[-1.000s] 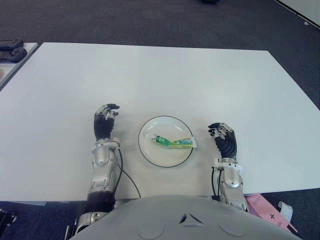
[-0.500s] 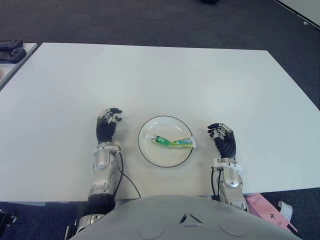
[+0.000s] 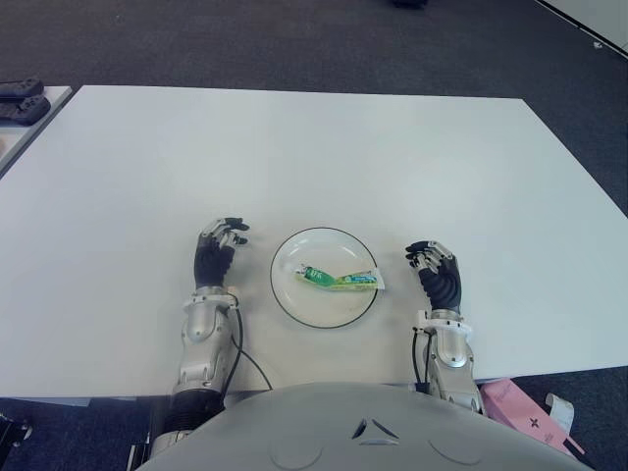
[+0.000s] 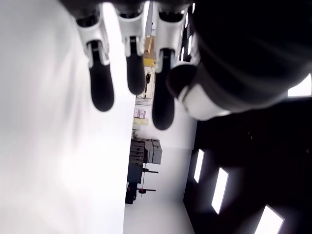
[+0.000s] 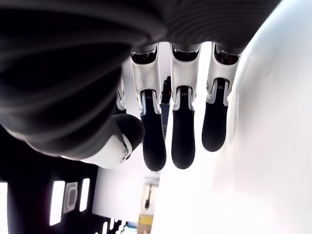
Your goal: Put the toothpaste on the table into the plate.
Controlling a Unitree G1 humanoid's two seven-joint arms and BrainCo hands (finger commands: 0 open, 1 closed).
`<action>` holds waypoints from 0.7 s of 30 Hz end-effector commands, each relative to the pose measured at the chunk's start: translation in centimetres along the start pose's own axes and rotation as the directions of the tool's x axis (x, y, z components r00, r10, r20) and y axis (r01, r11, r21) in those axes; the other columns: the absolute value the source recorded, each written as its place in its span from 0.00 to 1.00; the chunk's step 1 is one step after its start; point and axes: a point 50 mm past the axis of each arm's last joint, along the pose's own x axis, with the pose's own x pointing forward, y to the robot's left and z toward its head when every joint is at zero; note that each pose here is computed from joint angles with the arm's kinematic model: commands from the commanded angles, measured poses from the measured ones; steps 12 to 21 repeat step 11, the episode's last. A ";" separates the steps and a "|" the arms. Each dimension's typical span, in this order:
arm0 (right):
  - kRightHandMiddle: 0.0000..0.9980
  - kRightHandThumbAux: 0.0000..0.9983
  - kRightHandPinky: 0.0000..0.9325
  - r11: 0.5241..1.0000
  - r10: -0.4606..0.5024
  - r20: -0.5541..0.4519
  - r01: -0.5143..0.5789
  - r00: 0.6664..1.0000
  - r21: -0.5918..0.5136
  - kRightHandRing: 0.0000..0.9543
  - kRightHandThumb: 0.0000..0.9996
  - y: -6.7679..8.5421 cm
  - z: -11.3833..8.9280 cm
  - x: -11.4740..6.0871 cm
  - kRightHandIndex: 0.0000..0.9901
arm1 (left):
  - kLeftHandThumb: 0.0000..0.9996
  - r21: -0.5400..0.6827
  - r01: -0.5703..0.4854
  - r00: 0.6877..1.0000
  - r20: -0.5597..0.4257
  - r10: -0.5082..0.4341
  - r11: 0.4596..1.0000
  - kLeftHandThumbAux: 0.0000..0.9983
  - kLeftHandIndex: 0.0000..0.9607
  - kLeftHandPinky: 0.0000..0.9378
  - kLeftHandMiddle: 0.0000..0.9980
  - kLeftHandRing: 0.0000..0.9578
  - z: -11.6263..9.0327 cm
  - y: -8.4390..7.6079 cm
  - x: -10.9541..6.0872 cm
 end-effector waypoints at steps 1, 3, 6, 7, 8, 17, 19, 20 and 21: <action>0.47 0.73 0.47 1.000 0.008 0.007 -0.008 1.000 0.008 0.48 0.71 0.4 0.1 0.2 0.43 | 0.72 0.024 0.008 0.997 -0.078 -0.006 1.000 0.72 0.45 0.48 0.48 0.47 -1.2 0.1 -0.8; 0.47 0.73 0.47 1.000 0.010 0.006 -0.010 1.000 0.009 0.48 0.71 0.5 0.2 0.2 0.43 | 0.72 0.035 0.020 0.997 -0.069 -0.018 0.999 0.72 0.45 0.48 0.48 0.47 -1.1 0.1 -0.9; 0.47 0.73 0.48 1.000 0.015 0.006 -0.015 1.000 0.009 0.48 0.71 0.6 0.2 0.2 0.43 | 0.72 0.045 0.036 0.998 -0.058 -0.033 0.998 0.72 0.45 0.49 0.48 0.48 -1.2 0.1 -1.1; 0.47 0.73 0.48 1.000 0.017 0.006 -0.017 1.000 0.008 0.48 0.71 0.7 0.2 0.2 0.43 | 0.72 0.046 0.038 0.998 -0.056 -0.035 0.998 0.72 0.45 0.49 0.48 0.48 -1.2 0.1 -1.1; 0.47 0.73 0.48 1.000 0.018 0.006 -0.019 1.000 0.008 0.48 0.71 0.7 0.2 0.1 0.43 | 0.72 0.046 0.039 0.998 -0.055 -0.036 0.998 0.72 0.45 0.49 0.48 0.48 -1.2 0.1 -1.2; 0.47 0.73 0.46 1.000 0.023 0.003 -0.023 1.000 0.007 0.47 0.71 0.8 0.3 0.1 0.43 | 0.72 0.049 0.040 0.998 -0.051 -0.037 0.998 0.72 0.45 0.49 0.48 0.48 -1.2 0.2 -1.2; 0.47 0.73 0.46 1.000 0.023 0.003 -0.023 1.000 0.007 0.47 0.71 0.8 0.3 0.1 0.43 | 0.72 0.049 0.040 0.998 -0.051 -0.037 0.998 0.72 0.45 0.49 0.48 0.48 -1.2 0.2 -1.2; 0.47 0.73 0.46 1.000 0.023 0.003 -0.023 1.000 0.007 0.47 0.71 0.8 0.3 0.1 0.43 | 0.72 0.049 0.040 0.998 -0.051 -0.037 0.998 0.72 0.45 0.49 0.48 0.48 -1.2 0.2 -1.2; 0.47 0.73 0.46 1.000 0.023 0.003 -0.023 1.000 0.007 0.47 0.71 0.8 0.3 0.1 0.43 | 0.72 0.049 0.040 0.998 -0.051 -0.037 0.998 0.72 0.45 0.49 0.48 0.48 -1.2 0.2 -1.2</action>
